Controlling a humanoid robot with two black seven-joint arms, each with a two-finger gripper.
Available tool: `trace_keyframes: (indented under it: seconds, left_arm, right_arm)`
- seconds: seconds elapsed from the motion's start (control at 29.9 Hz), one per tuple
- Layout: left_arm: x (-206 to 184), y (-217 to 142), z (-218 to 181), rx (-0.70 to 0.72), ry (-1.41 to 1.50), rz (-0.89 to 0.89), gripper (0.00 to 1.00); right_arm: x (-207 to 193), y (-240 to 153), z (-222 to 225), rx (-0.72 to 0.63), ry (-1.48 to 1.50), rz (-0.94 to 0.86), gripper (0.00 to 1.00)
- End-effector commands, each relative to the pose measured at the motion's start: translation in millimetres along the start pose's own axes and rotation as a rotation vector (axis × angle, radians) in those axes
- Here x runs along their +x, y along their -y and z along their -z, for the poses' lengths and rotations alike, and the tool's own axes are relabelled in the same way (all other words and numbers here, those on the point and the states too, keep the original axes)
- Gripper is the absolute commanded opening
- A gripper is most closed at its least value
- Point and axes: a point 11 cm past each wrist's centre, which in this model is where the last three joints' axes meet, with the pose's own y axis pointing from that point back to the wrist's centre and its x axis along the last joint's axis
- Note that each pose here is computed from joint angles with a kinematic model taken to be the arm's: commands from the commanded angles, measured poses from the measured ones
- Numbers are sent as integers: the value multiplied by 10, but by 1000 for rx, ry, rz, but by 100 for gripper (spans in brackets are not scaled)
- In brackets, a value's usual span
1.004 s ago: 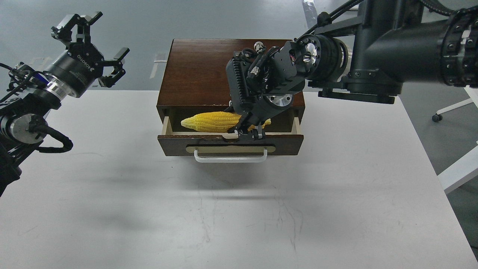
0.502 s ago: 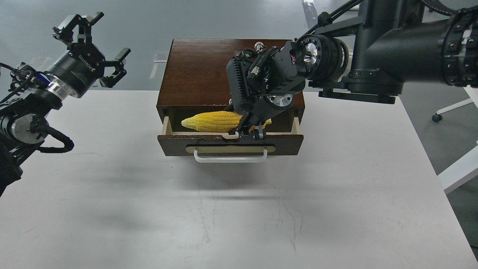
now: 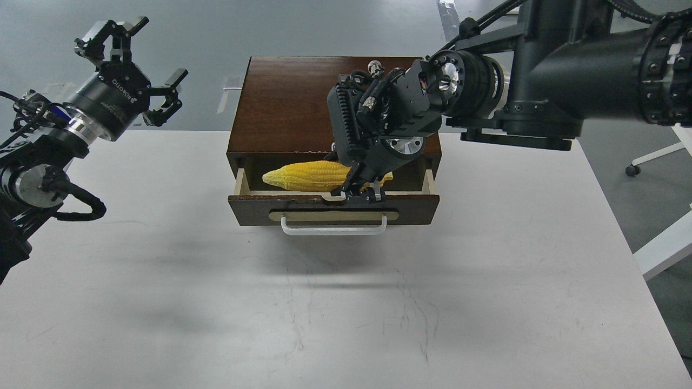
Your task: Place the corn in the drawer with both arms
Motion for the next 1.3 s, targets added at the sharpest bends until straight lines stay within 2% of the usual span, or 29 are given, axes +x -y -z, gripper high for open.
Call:
trace_keyframes:
  seconds: [0.0,0.57,0.77,0.84,0.97,1.07,1.17,1.27]
  left_arm:
    - [0,0,0,0,0,0,98]
    - [0,9,-27,-9,-2,-1,98]
    - [-4,12,-24,-10,-3,0,98]
    - [-4,12,-24,-10,-3,0,98]
    - [-2,7,-18,-9,-4,-1,98]
    - [-4,6,-6,-7,-4,0,98]
    - [-11,8,10,-5,-7,1,98]
    - [-8,4,13,-7,-9,-1,98]
  right_arm:
    - [-1,1,5,1,0,0,58]
    - [25,-8,-10,-4,13,-10,58]
    - [84,-96,-87,-33,148,-87,59]
    - [107,-174,-156,-58,255,-150,69]
    - [127,-309,-271,-94,420,-249,81]
    - [63,-428,-378,-131,577,-336,96]
    - [13,-518,-463,-153,735,-440,96]
    - [-96,-613,-557,-167,973,-627,98]
